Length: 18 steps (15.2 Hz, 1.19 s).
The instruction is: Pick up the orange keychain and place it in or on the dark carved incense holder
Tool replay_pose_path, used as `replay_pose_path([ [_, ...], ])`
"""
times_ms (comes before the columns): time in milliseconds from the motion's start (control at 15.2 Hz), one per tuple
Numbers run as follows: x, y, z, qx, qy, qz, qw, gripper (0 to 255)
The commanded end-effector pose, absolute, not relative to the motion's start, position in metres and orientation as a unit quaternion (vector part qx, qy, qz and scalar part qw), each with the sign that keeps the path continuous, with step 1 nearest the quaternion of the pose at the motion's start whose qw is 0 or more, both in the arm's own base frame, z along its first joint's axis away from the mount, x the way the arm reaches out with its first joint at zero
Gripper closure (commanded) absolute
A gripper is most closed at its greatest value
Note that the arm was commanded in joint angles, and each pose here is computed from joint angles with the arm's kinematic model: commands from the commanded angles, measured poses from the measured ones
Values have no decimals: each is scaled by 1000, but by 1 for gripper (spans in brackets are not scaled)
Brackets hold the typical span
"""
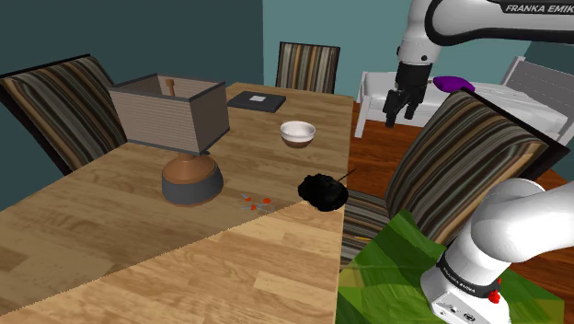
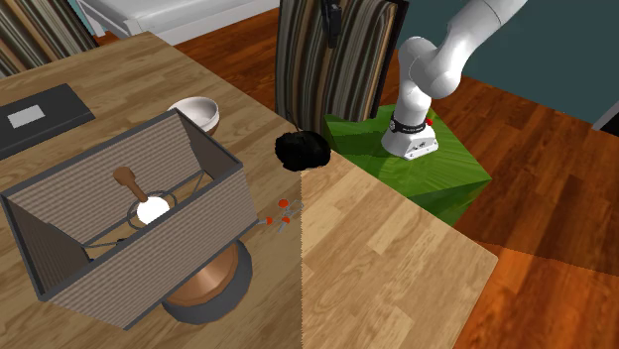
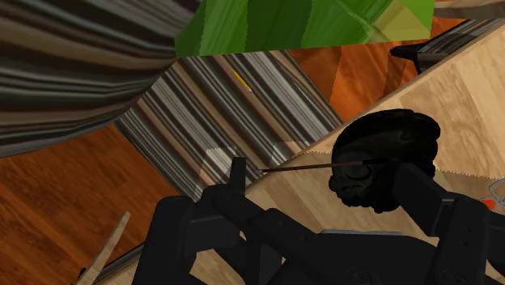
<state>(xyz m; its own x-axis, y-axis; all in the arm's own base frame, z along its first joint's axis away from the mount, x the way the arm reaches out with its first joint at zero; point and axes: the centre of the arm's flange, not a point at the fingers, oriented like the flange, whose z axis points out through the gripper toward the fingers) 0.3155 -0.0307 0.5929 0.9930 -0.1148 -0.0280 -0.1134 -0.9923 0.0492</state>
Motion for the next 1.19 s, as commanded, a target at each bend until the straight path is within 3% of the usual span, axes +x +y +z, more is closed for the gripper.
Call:
replay_pose_path([
  [0, 316, -31, 593, 998, -57, -15, 24, 0],
  [1122, 435, 127, 492, 1000, -15, -11, 18, 0],
])
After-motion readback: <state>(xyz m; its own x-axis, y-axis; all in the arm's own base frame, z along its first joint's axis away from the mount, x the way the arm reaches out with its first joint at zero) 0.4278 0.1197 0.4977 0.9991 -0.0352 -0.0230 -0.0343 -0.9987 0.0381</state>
